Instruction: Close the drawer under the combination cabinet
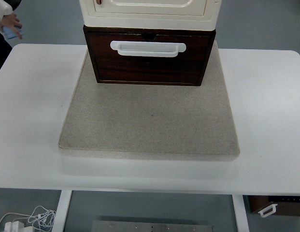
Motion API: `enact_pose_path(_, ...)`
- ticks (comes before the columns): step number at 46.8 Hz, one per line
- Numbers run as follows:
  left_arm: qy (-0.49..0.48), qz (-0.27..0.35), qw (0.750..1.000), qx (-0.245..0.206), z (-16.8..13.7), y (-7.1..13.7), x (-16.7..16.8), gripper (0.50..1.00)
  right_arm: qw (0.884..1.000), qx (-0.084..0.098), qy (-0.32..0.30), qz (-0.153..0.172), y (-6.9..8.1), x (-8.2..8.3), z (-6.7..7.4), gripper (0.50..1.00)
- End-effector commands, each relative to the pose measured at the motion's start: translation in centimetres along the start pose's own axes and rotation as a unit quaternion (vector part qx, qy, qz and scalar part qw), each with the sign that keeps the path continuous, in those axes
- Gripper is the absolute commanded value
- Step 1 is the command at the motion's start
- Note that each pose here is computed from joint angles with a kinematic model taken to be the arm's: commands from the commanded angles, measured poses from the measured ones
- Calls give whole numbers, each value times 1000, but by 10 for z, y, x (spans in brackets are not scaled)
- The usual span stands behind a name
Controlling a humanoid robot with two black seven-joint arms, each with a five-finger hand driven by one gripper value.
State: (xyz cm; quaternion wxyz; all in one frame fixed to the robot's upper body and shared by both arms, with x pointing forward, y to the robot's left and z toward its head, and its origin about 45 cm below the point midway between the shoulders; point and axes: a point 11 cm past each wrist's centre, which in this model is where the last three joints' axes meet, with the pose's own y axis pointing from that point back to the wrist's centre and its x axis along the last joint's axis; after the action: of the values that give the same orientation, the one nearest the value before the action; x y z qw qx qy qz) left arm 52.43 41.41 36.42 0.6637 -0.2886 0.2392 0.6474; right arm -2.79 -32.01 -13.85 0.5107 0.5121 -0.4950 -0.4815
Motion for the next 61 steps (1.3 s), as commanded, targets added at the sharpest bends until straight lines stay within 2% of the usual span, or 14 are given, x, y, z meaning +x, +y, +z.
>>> enact_pose_path(1,17,-1,1000,3,-8,4,8,996,1000,0,0,0,0,0,0,952)
enact_pose_path(13,45,-32,998,21,-38,4,4,999,1000,0,0,0,0,0,0,952)
enact_pose_path(24,94,-14,994,44,-67,1,0,999,1000,0,0,0,0,0,0,952)
enact_pose_path(38,121,-4,992,37,-66,-1,-1,999,1000,0,1,0,0,0,0,952)
enact_pose_path(61,129,2,990,52,-92,-4,-11,996,1000,0,2,0,0,0,0,952)
